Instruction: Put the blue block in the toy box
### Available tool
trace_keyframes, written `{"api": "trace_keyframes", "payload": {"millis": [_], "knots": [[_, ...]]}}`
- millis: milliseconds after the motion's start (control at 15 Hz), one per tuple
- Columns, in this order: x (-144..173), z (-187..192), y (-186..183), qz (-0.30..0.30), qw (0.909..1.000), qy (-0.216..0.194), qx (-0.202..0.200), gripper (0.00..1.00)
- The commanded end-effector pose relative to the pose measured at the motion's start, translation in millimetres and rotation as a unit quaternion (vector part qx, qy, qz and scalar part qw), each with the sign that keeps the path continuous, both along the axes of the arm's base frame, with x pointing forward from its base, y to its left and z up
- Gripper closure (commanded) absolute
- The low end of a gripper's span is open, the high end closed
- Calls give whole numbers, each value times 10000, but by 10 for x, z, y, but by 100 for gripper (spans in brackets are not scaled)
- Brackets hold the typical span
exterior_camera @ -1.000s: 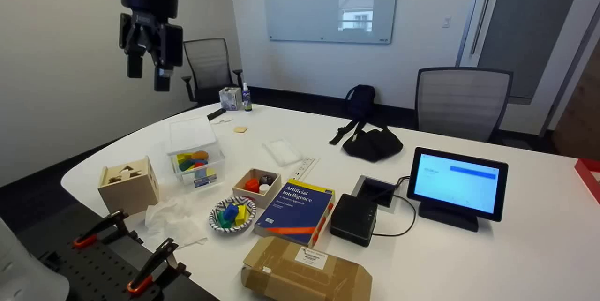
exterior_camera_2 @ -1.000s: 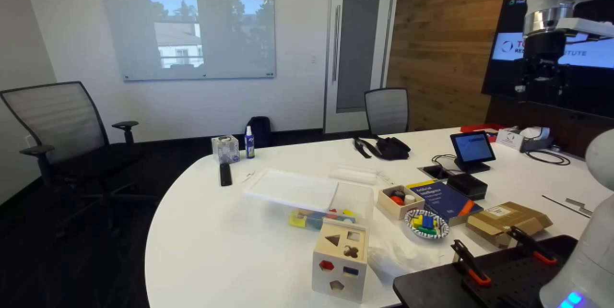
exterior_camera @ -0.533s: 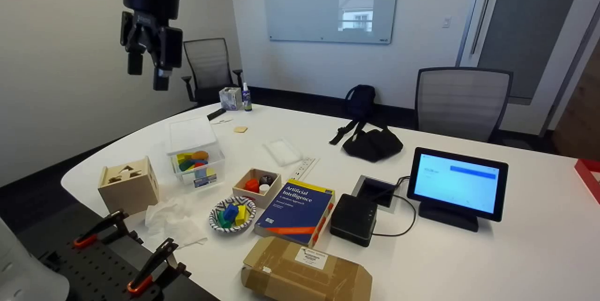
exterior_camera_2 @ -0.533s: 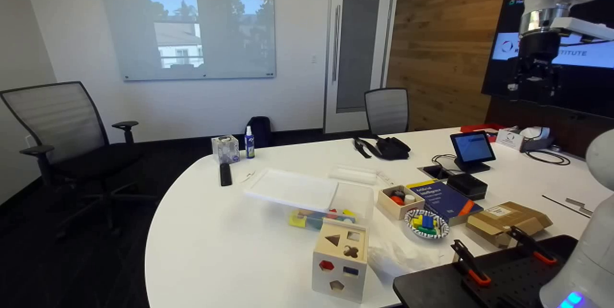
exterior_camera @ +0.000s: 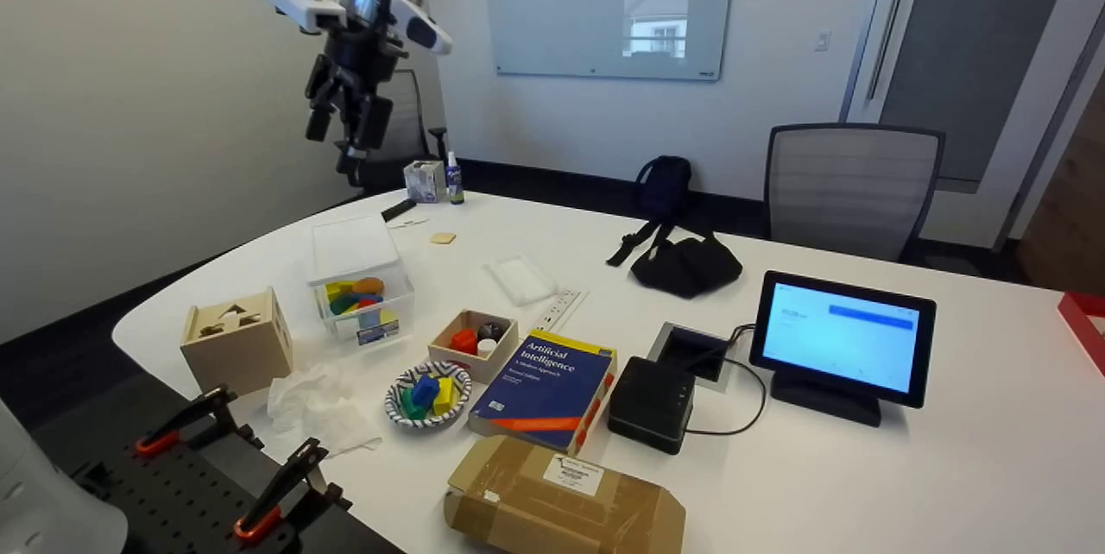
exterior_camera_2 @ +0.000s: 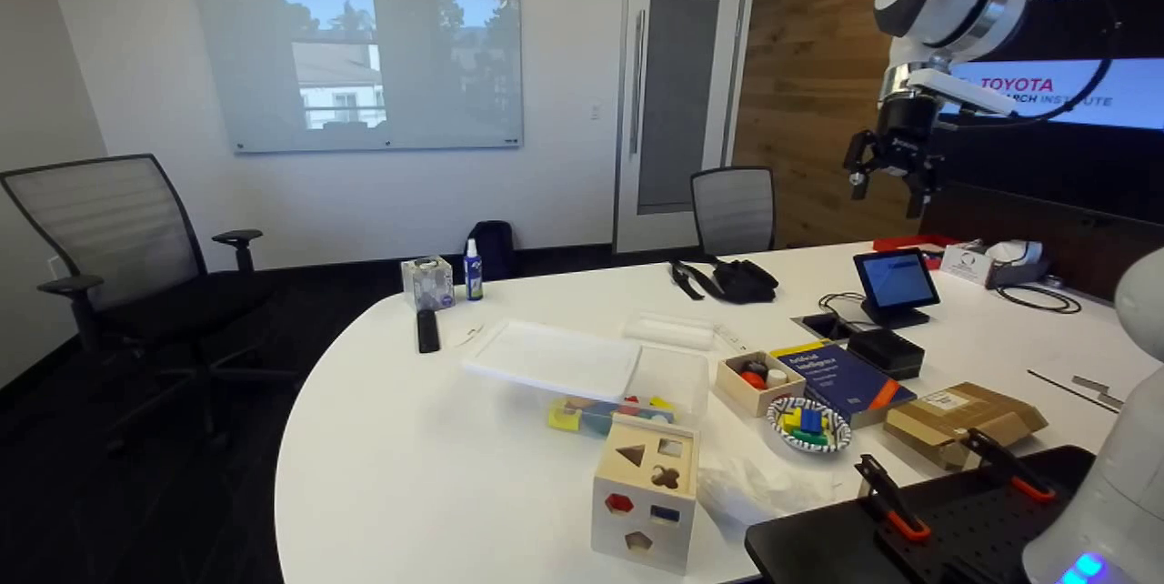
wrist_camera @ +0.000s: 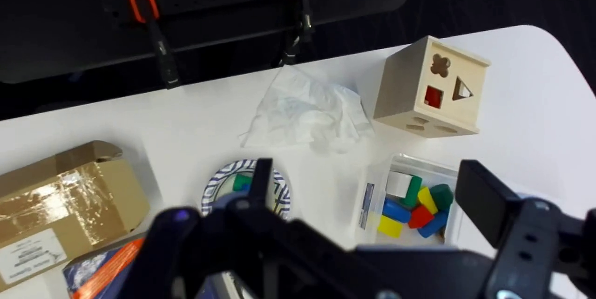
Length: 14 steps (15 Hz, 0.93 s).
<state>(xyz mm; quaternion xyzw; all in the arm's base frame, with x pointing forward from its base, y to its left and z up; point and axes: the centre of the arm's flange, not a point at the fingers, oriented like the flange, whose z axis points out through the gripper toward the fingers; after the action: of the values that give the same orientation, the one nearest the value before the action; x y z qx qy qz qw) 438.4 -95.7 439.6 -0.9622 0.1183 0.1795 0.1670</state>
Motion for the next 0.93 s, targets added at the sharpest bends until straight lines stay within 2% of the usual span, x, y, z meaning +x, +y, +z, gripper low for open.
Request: {"api": "trace_keyframes", "payload": {"millis": [0, 200, 467, 867], "knots": [[613, -223, 19, -192, 9991, 308, 201, 0], [854, -575, 41, -456, 9964, 628, 350, 0], [909, -1158, 184, -839, 9884, 1167, 482, 0], [966, -2016, 253, -1433, 9684, 1954, 585, 0]]}}
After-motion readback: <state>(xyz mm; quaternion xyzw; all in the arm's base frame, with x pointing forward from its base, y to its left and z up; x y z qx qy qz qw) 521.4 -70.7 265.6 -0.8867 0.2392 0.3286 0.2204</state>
